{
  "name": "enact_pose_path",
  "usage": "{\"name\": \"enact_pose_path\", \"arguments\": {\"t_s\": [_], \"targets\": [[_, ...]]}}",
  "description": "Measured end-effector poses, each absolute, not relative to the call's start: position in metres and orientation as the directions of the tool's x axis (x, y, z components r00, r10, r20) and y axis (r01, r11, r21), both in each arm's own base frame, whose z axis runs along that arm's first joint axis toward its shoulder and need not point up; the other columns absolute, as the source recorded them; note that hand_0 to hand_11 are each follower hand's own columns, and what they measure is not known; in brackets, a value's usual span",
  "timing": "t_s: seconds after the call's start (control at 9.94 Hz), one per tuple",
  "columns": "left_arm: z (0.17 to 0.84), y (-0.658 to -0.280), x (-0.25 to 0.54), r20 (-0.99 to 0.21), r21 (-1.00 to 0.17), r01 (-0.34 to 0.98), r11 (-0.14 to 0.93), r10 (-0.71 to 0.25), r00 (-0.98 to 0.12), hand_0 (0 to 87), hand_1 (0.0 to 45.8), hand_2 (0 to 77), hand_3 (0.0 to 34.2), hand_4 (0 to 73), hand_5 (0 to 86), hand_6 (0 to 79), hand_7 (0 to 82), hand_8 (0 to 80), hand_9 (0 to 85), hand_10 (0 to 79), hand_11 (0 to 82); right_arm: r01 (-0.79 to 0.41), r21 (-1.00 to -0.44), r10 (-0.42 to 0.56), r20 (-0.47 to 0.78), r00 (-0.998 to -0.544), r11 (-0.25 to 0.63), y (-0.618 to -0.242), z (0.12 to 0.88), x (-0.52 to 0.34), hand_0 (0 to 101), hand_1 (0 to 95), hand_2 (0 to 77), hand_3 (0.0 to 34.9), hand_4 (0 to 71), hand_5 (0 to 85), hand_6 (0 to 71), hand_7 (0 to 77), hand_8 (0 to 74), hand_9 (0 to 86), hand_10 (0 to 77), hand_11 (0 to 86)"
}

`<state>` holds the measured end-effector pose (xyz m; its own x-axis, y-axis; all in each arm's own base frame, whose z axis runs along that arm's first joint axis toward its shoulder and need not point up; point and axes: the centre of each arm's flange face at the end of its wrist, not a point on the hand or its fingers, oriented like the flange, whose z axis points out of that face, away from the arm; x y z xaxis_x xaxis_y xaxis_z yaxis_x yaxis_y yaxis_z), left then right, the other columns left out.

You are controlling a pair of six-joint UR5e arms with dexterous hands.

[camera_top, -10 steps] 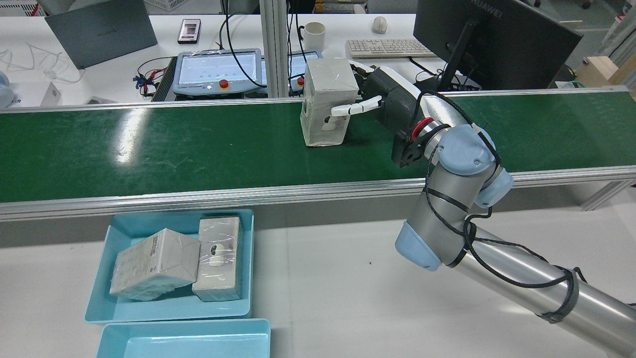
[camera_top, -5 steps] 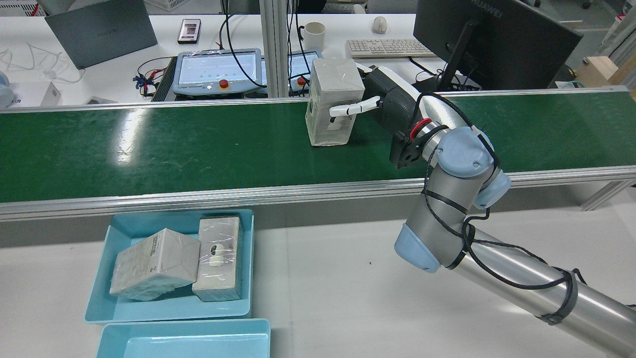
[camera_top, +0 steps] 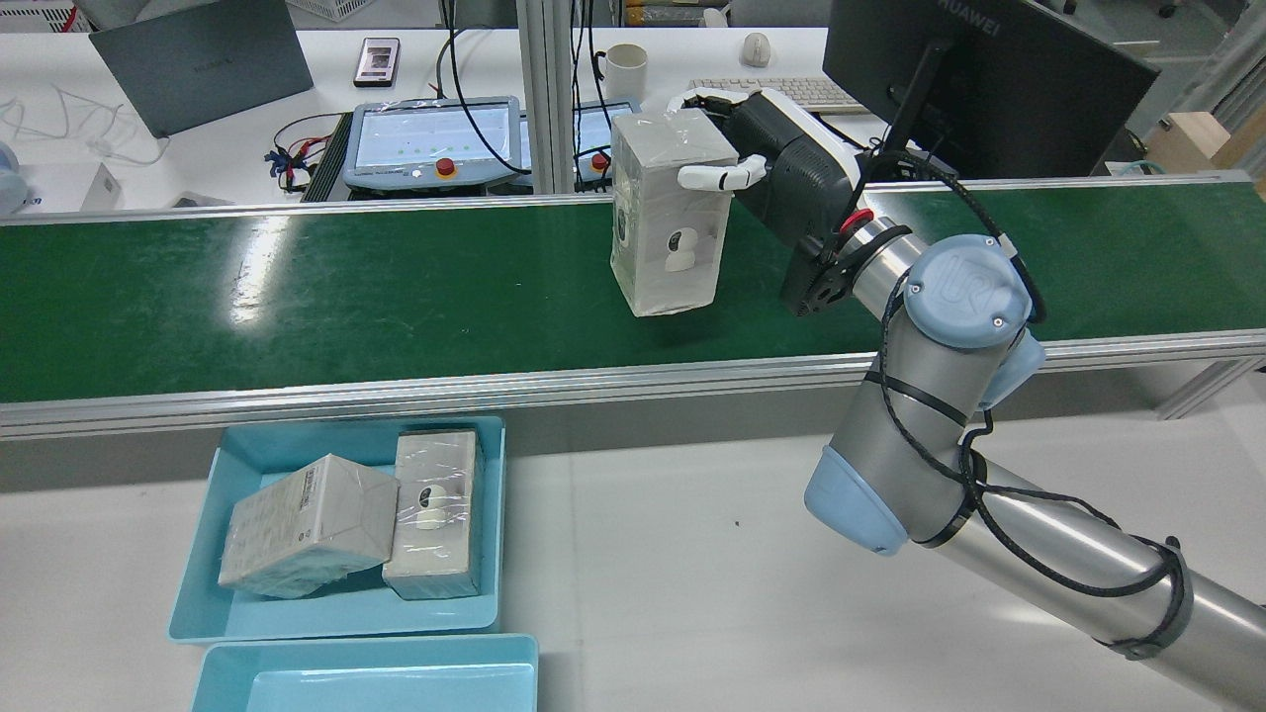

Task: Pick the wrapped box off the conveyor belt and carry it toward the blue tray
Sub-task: 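Lift the white box off the belt and carry it toward the blue tray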

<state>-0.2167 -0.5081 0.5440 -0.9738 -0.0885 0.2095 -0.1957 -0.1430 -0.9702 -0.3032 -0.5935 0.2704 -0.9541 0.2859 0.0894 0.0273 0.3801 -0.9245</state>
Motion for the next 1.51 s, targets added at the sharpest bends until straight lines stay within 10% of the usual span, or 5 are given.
{"name": "enact_pose_path", "arguments": {"t_s": [0.2, 0.5, 0.81, 1.21, 1.51], "targets": [[0.544, -0.508, -0.217, 0.210, -0.970, -0.196, -0.143, -0.089, -0.974, 0.0, 0.0, 0.5, 0.0, 0.0, 1.1, 0.0, 0.0, 0.0, 0.0, 0.5, 0.0, 0.058, -0.910, 0.279, 0.065, -0.958, 0.410, -0.573, 0.241, -0.290, 45, 0.0, 31.1, 0.1, 31.6, 50.2, 39.3, 48.0, 55.1, 50.2, 58.9, 42.0], [0.544, -0.508, -0.217, 0.210, -0.970, -0.196, -0.143, -0.089, -0.974, 0.0, 0.0, 0.5, 0.0, 0.0, 1.1, 0.0, 0.5, 0.0, 0.0, 0.5, 0.0, 0.150, -0.887, 0.316, -0.005, -0.949, 0.437, -0.524, 0.200, -0.336, 45, 0.0, 32.7, 0.0, 31.6, 56.2, 42.0, 54.5, 58.9, 53.5, 63.3, 46.4], [0.544, -0.508, -0.217, 0.210, -0.970, -0.196, -0.143, -0.089, -0.974, 0.0, 0.0, 0.5, 0.0, 0.0, 1.1, 0.0, 0.0, 0.0, 0.0, 0.0, 0.0, 0.211, -0.868, 0.340, -0.052, -0.939, 0.450, -0.451, 0.143, -0.422, 45, 0.0, 32.7, 0.0, 30.0, 59.5, 42.0, 68.2, 64.9, 69.8, 59.5, 73.6], [0.544, -0.508, -0.217, 0.210, -0.970, -0.196, -0.143, -0.088, -0.974, 0.0, 0.0, 1.1, 0.0, 0.0, 1.1, 0.0, 0.0, 0.0, 0.0, 0.0, 0.0, 0.260, -0.852, 0.382, -0.077, -0.921, 0.455, -0.365, 0.111, -0.496, 45, 0.0, 31.1, 0.0, 30.0, 59.5, 42.5, 70.4, 66.5, 70.4, 51.8, 70.4], [0.544, -0.508, -0.217, 0.210, -0.970, -0.196, -0.143, -0.089, -0.974, 0.0, 0.0, 0.5, 0.0, 0.0, 1.1, 0.0, 0.0, 0.0, 0.0, 0.0, 0.0, 0.275, -0.850, 0.424, -0.068, -0.903, 0.450, -0.334, 0.111, -0.518, 46, 0.0, 24.0, 0.0, 27.3, 66.5, 43.6, 69.8, 67.1, 70.4, 36.5, 51.8]]}}
